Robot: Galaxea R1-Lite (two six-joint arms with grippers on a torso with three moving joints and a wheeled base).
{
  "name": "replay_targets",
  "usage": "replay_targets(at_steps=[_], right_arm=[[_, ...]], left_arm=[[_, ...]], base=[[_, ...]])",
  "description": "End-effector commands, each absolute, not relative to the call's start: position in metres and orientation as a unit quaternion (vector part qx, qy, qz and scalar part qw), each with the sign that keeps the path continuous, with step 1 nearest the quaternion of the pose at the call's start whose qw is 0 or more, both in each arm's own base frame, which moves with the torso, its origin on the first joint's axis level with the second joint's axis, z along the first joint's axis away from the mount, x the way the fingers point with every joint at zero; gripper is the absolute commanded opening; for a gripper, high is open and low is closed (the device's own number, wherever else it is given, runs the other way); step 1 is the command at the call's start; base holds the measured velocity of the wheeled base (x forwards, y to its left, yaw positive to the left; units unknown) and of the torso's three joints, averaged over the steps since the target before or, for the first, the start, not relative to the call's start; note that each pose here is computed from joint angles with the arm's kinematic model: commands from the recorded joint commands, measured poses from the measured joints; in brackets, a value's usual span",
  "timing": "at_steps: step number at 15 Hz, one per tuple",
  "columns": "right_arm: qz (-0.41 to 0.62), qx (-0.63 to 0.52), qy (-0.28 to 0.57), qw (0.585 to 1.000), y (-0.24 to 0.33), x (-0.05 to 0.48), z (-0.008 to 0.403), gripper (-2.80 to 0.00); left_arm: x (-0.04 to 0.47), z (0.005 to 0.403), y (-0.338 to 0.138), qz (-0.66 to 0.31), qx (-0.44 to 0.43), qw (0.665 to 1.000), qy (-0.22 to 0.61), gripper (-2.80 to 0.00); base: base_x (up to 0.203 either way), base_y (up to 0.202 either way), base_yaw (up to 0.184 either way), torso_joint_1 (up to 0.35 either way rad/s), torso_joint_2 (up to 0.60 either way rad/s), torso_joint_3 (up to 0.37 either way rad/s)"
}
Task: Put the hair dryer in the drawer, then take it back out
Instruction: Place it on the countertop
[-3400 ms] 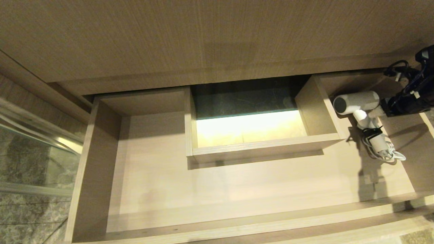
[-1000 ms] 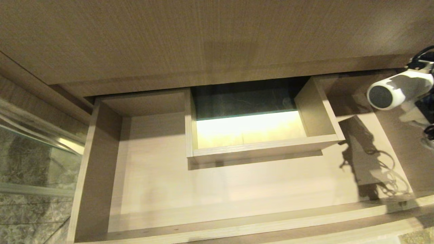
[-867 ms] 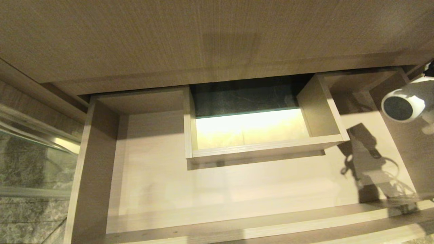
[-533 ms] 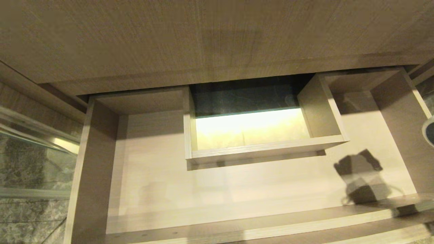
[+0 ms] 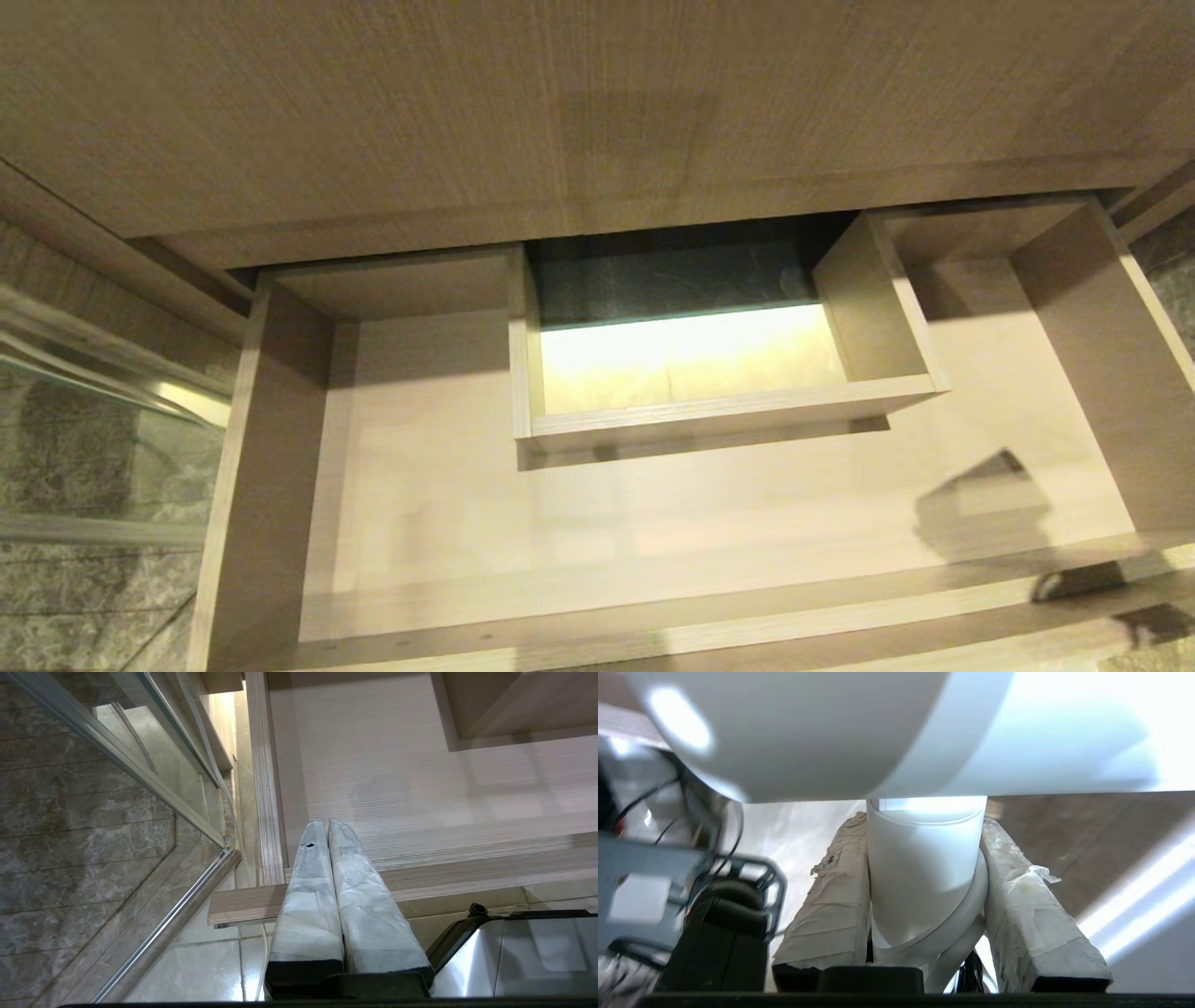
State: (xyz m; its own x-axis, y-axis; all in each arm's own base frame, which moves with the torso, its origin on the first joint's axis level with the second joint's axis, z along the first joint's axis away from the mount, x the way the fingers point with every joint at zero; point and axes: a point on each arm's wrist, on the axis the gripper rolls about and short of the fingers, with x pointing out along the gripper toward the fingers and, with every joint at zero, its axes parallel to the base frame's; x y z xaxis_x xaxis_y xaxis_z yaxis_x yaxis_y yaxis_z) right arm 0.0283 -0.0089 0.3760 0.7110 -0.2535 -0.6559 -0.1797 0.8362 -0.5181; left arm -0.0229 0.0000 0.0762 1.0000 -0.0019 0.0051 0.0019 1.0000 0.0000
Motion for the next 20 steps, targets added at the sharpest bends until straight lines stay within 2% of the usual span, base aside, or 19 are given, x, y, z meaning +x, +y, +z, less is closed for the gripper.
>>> replay_targets(at_steps=[1,4,8,13,16,20], right_arm=[[-0.046,-0.300,0.316,0.899,0.000,-0.007,0.388,-2.80],[-0.084,-0.309,0.236,0.917,0.004,-0.017,0.402,-2.80],[-0.097,-0.293,0.216,0.926,0.005,-0.022,0.404,-2.80],[-0.148,-0.239,0.101,0.954,0.012,-0.047,0.417,-2.80],[-0.156,-0.239,0.080,0.955,0.018,-0.058,0.416,-2.80],[-0.138,-0.240,0.066,0.959,0.022,-0.062,0.415,-2.80]], left_arm=[[-0.023,0.076,0.000,-0.001,0.000,1.000,-0.003,-2.80],[-0.023,0.076,0.000,-0.001,0.000,1.000,-0.003,-2.80],[-0.023,0.076,0.000,-0.001,0.000,1.000,-0.003,-2.80],[-0.023,0.076,0.000,-0.001,0.000,1.000,-0.002,-2.80],[-0.023,0.076,0.000,-0.001,0.000,1.000,-0.003,-2.80],[-0.023,0.076,0.000,-0.001,0.000,1.000,-0.003,-2.80]], base=[[0.000,0.000,0.000,0.002,-0.04,0.003],[0.000,0.000,0.000,0.002,-0.04,0.002],[0.000,0.000,0.000,0.002,-0.04,0.003],[0.000,0.000,0.000,0.001,-0.02,0.001],[0.000,0.000,0.000,0.068,-0.04,-0.021],[0.000,0.000,0.000,0.226,-0.44,-0.179]])
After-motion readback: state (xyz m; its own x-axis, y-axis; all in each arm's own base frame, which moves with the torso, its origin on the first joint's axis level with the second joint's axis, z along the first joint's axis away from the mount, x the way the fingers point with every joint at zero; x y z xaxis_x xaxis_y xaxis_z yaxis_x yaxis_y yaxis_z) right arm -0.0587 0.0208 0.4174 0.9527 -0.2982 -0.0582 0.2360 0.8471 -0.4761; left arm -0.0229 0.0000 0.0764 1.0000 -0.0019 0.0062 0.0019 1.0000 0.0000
